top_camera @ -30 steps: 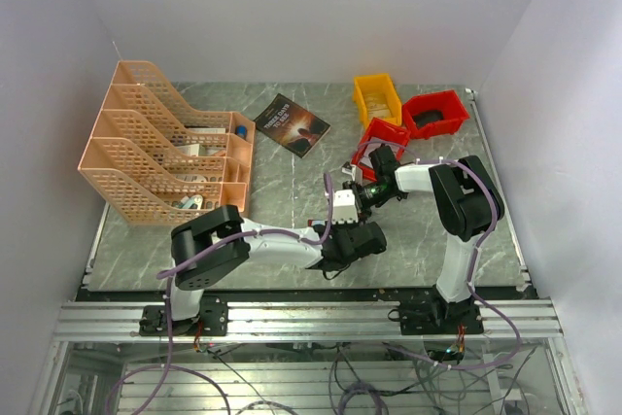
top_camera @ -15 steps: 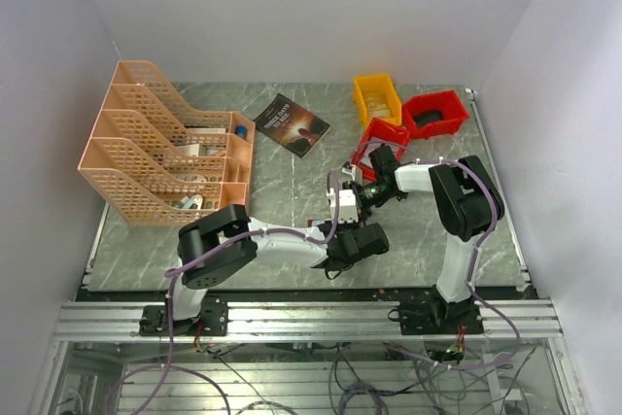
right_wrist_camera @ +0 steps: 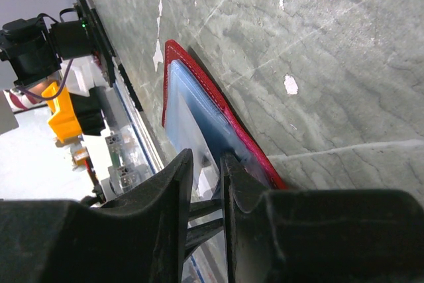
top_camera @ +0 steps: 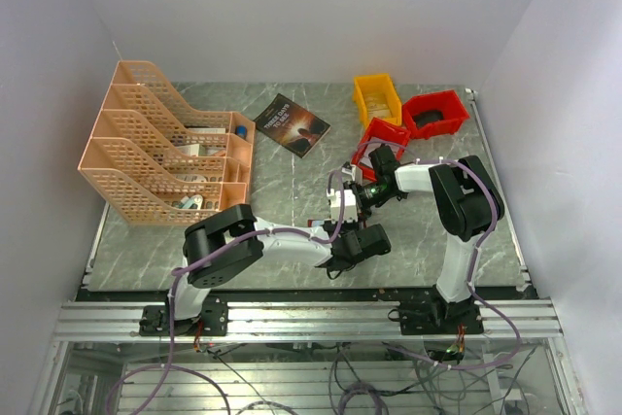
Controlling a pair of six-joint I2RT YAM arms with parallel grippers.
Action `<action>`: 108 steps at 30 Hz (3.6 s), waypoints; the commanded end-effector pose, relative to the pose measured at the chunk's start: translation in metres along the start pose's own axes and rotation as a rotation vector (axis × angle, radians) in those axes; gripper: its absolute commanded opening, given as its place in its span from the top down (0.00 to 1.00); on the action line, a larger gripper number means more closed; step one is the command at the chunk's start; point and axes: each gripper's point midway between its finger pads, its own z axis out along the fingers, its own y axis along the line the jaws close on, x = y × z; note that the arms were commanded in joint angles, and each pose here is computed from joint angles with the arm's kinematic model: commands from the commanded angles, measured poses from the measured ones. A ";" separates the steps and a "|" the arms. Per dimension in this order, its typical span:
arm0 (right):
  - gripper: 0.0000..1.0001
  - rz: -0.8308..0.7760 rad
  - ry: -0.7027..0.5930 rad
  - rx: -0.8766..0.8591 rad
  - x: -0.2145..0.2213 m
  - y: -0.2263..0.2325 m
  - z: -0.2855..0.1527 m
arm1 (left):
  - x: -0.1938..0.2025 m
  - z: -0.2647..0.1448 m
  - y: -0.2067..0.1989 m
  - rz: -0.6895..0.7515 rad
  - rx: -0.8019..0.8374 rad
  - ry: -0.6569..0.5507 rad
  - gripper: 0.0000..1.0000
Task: Put the credit cards into the card holder
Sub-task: Insert the credit card into the card holder, then adjust the card holder at the center of the board.
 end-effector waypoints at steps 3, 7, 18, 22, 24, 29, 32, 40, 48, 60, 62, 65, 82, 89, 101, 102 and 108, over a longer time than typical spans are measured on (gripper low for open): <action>0.75 -0.009 0.014 0.107 0.005 -0.024 0.002 | -0.010 0.007 0.000 -0.025 -0.024 -0.035 0.76; 0.75 -0.008 0.014 0.109 0.005 -0.025 0.002 | -0.010 0.007 0.004 -0.038 -0.026 -0.030 0.74; 0.69 -0.008 0.015 0.107 0.005 -0.024 0.002 | -0.012 0.007 0.014 -0.055 -0.059 -0.038 0.66; 0.68 -0.010 0.015 0.107 0.005 -0.024 0.002 | -0.013 0.007 0.019 -0.058 -0.075 -0.047 0.62; 0.67 -0.010 0.016 0.107 0.005 -0.024 0.002 | -0.014 0.006 0.021 -0.061 -0.080 -0.049 0.61; 0.63 -0.016 0.015 0.108 0.003 -0.023 0.001 | -0.016 0.006 0.024 -0.073 -0.086 -0.055 0.59; 0.61 -0.020 0.014 0.108 0.003 -0.023 0.001 | -0.018 0.005 0.024 -0.077 -0.083 -0.060 0.59; 0.49 -0.061 0.004 0.101 -0.006 -0.016 -0.003 | -0.026 -0.002 0.020 -0.068 -0.041 -0.064 0.59; 0.00 -0.119 -0.025 0.113 -0.016 -0.007 -0.012 | -0.032 -0.012 0.023 -0.051 -0.001 -0.063 0.59; 0.00 -0.277 -0.105 0.169 -0.037 0.014 -0.038 | -0.048 -0.038 0.016 -0.034 0.137 -0.052 0.58; 0.00 -0.300 -0.120 0.176 -0.039 0.018 -0.043 | -0.051 -0.046 0.012 -0.012 0.182 -0.043 0.58; 0.00 -0.334 -0.145 0.182 -0.042 0.023 -0.050 | -0.058 -0.059 0.008 0.018 0.265 -0.044 0.57; 0.00 -0.733 -0.461 0.173 -0.065 0.092 -0.133 | -0.070 -0.111 0.035 0.044 0.619 -0.079 0.36; 0.01 -1.228 -0.390 -0.119 -0.020 0.122 -0.113 | -0.078 -0.079 0.055 0.001 0.603 0.014 0.49; 0.97 -1.430 -0.035 0.137 -0.001 0.052 -0.058 | -0.057 -0.022 0.092 0.006 0.459 0.129 0.69; 1.00 -1.427 -0.024 0.165 -0.004 0.049 -0.056 | -0.054 -0.016 0.098 0.027 0.416 0.141 0.70; 1.00 -1.374 0.062 0.221 -0.004 0.029 -0.042 | -0.041 -0.001 0.111 0.081 0.345 0.165 0.72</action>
